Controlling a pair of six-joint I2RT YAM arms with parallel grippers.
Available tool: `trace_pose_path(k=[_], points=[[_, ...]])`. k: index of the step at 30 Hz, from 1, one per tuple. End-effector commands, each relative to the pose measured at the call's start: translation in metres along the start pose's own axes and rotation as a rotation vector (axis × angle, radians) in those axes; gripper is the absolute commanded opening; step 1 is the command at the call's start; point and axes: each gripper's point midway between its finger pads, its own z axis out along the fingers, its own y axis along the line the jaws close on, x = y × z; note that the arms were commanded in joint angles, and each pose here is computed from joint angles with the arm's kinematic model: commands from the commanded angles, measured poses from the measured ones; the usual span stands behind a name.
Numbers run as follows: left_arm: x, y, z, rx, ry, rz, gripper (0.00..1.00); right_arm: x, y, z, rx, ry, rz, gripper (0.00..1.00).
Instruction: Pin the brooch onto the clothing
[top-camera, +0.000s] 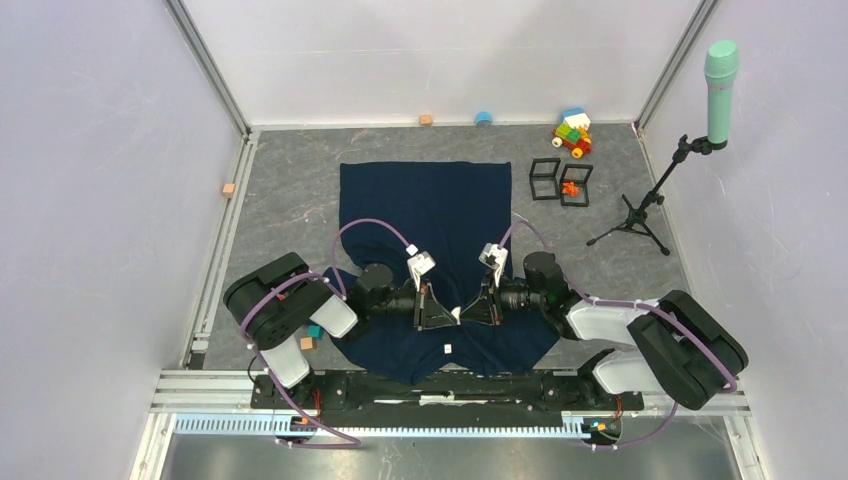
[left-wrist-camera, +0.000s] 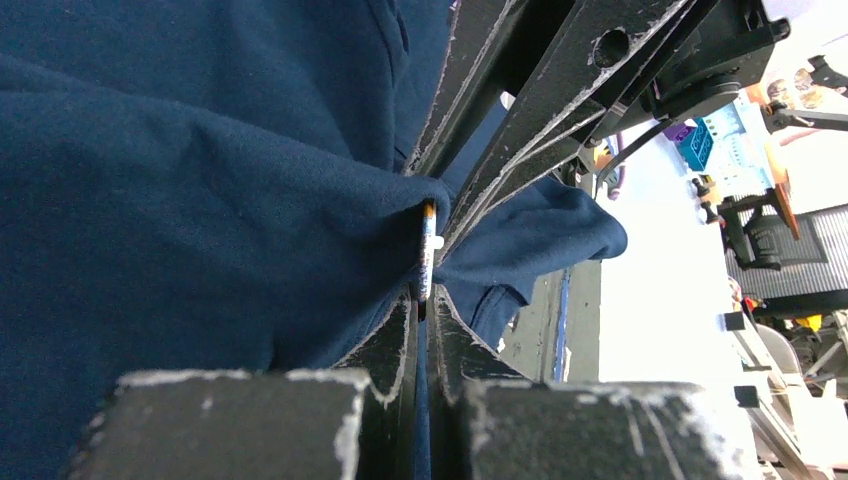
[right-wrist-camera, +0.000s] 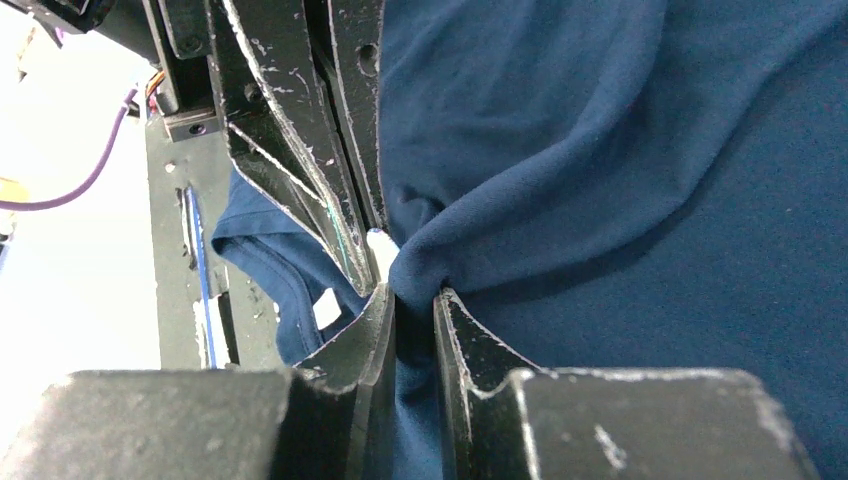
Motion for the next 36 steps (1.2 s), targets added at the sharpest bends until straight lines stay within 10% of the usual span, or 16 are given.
trace_pose_path(k=[1,14,27,36], points=[[-0.012,-0.027,0.000,0.104,-0.025,0.087,0.02,-0.020,-0.040,-0.005,0.220,-0.082,-0.043,0.08],[-0.011,-0.006,0.003,0.006,-0.018,0.044,0.03,-0.020,-0.031,-0.008,0.187,-0.084,-0.064,0.22],[-0.026,0.002,-0.017,-0.123,-0.097,0.046,0.96,-0.045,-0.032,-0.035,0.322,-0.132,-0.115,0.71],[-0.062,0.005,-0.064,-0.478,-0.117,-0.039,1.00,-0.071,-0.074,-0.098,0.780,-0.105,-0.062,0.78]])
